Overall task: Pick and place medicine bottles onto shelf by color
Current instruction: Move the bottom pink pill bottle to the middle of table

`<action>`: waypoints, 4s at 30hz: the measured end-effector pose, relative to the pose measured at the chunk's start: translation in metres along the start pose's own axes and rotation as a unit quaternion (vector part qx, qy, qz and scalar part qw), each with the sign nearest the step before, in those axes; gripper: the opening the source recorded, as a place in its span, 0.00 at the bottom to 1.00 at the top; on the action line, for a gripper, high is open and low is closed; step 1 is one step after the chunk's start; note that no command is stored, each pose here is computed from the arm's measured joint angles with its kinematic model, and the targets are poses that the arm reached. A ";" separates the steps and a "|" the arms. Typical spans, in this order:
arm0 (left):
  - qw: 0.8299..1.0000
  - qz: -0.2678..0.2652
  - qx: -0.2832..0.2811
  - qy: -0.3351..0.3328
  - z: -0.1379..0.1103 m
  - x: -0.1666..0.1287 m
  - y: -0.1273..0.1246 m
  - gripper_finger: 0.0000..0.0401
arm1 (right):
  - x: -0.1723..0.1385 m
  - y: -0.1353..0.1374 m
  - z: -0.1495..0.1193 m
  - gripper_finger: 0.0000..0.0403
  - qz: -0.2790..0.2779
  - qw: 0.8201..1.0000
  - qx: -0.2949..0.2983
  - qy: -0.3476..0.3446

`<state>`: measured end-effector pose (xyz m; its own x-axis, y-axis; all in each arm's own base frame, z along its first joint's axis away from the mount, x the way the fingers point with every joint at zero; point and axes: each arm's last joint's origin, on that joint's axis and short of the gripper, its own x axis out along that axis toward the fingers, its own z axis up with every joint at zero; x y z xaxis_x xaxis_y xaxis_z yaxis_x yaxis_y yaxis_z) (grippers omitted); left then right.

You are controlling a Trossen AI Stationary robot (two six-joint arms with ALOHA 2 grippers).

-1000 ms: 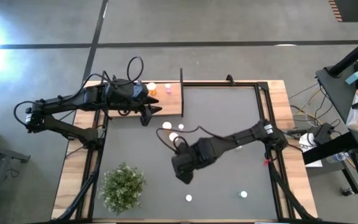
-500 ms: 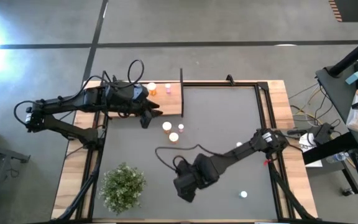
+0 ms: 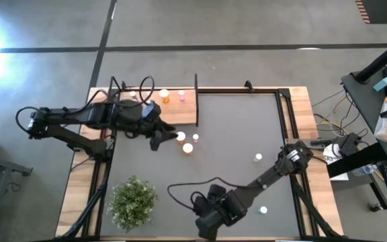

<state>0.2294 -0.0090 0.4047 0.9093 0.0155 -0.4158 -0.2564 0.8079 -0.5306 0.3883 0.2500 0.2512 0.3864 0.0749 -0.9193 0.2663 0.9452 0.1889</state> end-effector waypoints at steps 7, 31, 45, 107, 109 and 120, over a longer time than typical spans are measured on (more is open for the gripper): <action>0.999 -0.043 0.011 -0.009 -0.006 0.001 -0.015 0.43 | 0.011 0.003 -0.009 0.82 -0.018 0.996 -0.083 -0.021; 0.998 -0.055 0.013 -0.028 -0.006 0.000 -0.020 0.43 | 0.063 -0.004 -0.035 0.80 -0.005 0.987 -0.153 -0.047; 0.998 -0.054 0.016 -0.029 -0.006 0.000 -0.020 0.43 | 0.066 -0.006 -0.036 0.43 -0.009 0.987 -0.154 -0.042; 0.962 0.029 0.237 -0.134 0.008 -0.060 -0.006 0.43 | 0.061 -0.244 0.085 0.32 -0.110 0.994 -0.004 -0.029; 0.962 0.031 0.238 -0.131 0.008 -0.058 -0.006 0.43 | 0.062 -0.246 0.085 0.32 -0.111 0.993 -0.003 -0.028; 0.960 0.060 0.237 -0.136 0.009 -0.052 -0.005 0.43 | 0.061 -0.249 0.083 0.32 -0.117 0.993 -0.012 -0.017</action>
<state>0.1859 -0.0089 0.4356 0.9510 0.2258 -0.2112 -0.2450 0.9671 -0.0692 0.4193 -0.0076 0.1765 0.3464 -0.1574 -0.9248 0.3316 0.9427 -0.0363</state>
